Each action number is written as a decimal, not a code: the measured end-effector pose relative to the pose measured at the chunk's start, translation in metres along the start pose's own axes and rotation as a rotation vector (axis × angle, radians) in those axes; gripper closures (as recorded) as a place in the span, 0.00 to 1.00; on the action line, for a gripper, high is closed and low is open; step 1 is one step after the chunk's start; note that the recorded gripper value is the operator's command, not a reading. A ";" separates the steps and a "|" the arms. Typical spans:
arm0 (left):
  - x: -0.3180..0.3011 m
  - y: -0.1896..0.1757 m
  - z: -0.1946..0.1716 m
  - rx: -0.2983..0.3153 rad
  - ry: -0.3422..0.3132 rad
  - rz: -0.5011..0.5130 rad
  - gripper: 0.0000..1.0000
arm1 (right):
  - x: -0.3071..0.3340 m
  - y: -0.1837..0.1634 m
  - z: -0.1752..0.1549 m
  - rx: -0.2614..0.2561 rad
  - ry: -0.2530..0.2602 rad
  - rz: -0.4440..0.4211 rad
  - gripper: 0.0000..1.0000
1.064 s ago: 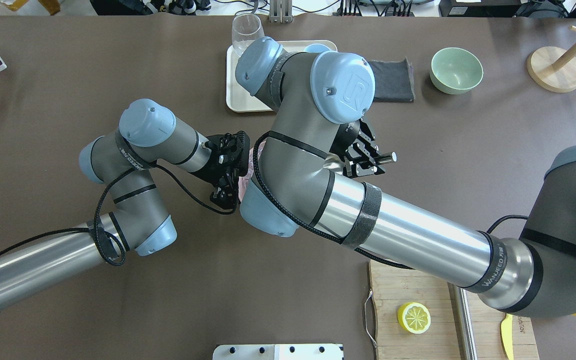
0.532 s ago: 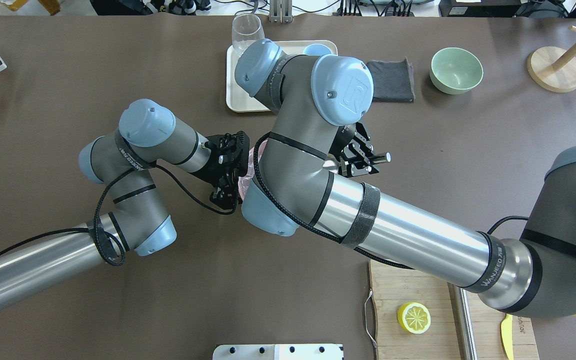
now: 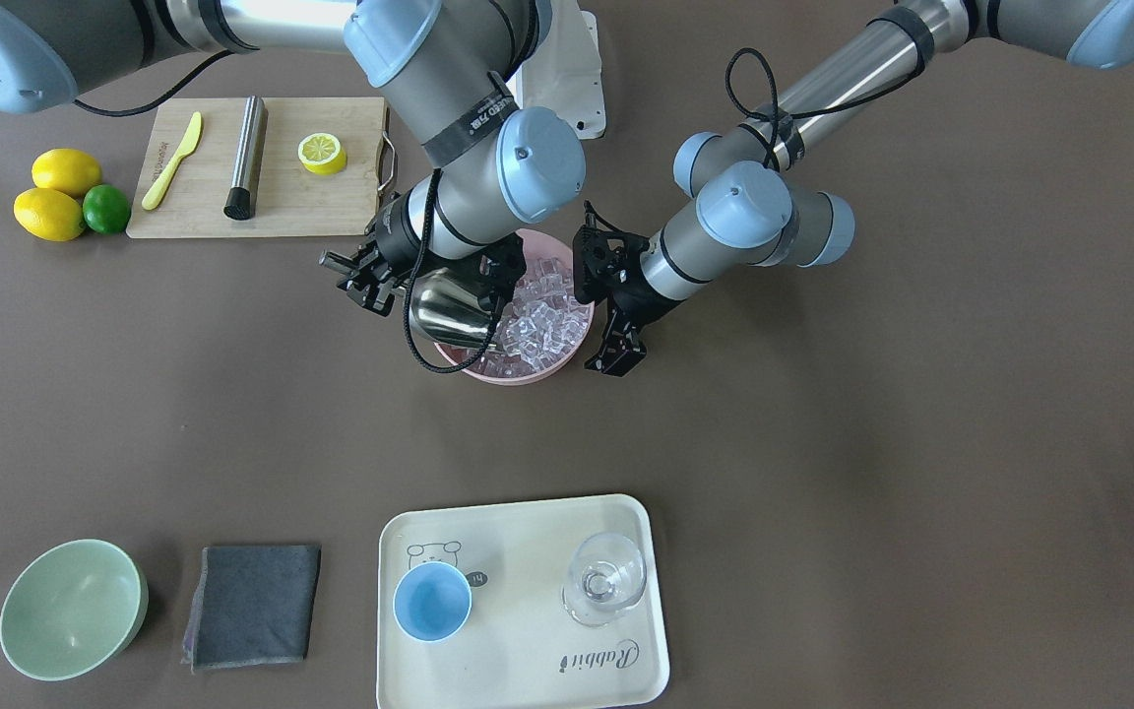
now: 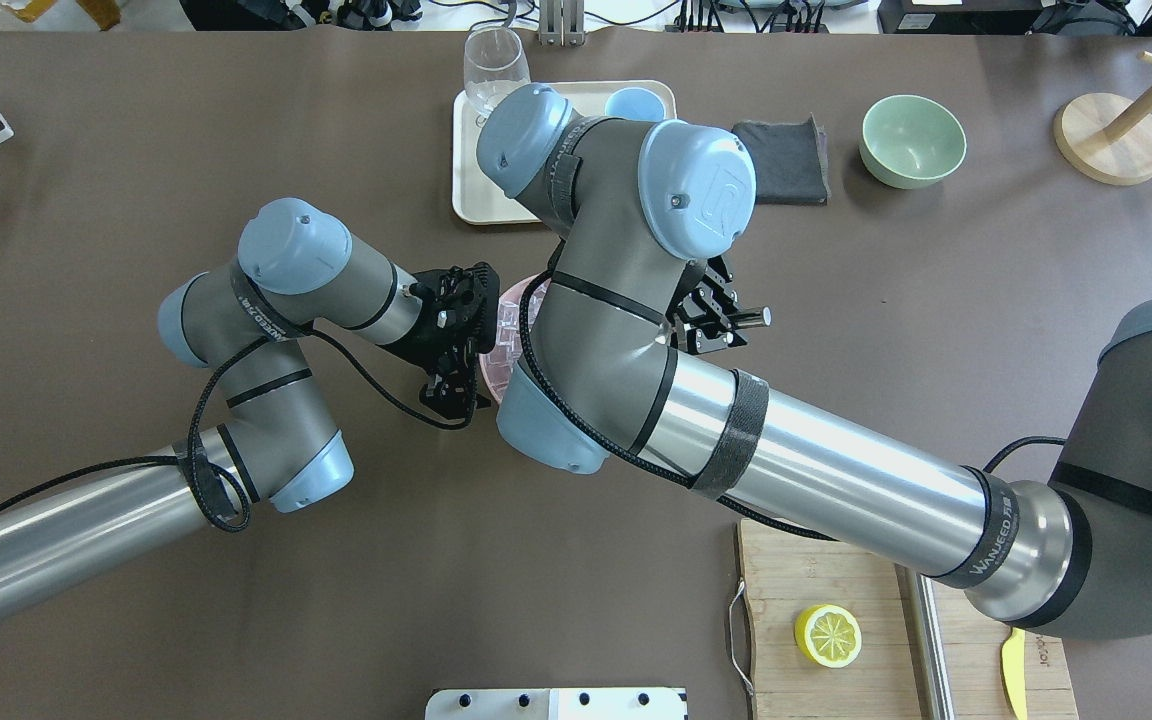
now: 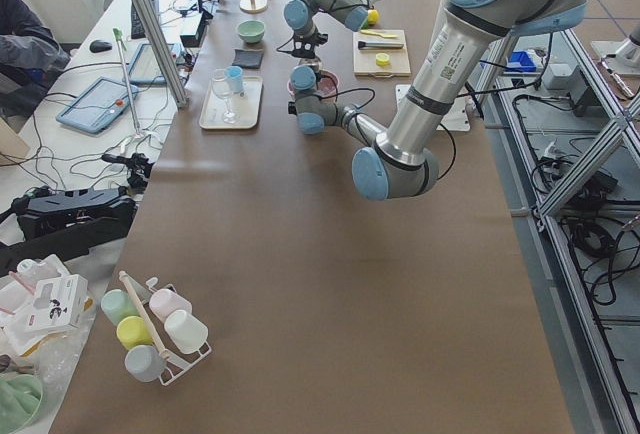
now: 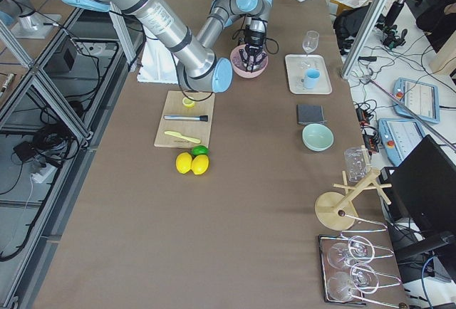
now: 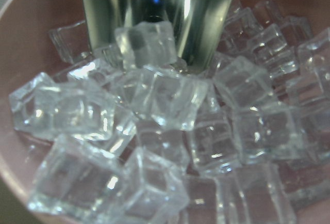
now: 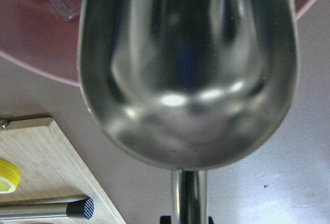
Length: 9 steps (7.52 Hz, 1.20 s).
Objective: Put ice in cup with scoop
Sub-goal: 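Drag the scoop through the ice with the right gripper while the left holds the bowl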
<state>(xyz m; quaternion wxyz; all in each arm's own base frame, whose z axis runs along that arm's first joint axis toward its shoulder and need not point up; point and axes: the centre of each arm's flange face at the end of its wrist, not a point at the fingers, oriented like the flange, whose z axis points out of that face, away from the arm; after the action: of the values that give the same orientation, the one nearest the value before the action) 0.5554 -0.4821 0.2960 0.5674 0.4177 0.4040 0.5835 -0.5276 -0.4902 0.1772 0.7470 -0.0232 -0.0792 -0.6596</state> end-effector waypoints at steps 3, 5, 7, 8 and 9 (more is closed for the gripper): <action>0.000 0.001 0.000 -0.001 0.000 0.000 0.02 | -0.001 -0.003 -0.003 0.038 0.002 0.034 1.00; 0.000 0.001 0.000 -0.001 -0.001 -0.001 0.02 | -0.002 -0.003 -0.004 0.067 0.002 0.050 1.00; 0.000 0.001 0.000 -0.001 -0.001 0.000 0.02 | -0.003 -0.004 -0.005 0.113 0.004 0.096 1.00; 0.000 0.001 0.000 -0.001 -0.002 0.000 0.02 | -0.004 -0.004 -0.005 0.133 0.004 0.114 1.00; 0.000 0.001 0.000 -0.002 -0.002 0.000 0.02 | -0.006 -0.002 -0.003 0.154 -0.004 0.141 1.00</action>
<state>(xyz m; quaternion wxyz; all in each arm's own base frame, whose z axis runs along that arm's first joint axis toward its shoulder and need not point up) 0.5551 -0.4824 0.2972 0.5681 0.4177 0.4029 0.5835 -0.5302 -0.4847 0.1729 0.7911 0.0274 -0.1293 -0.5972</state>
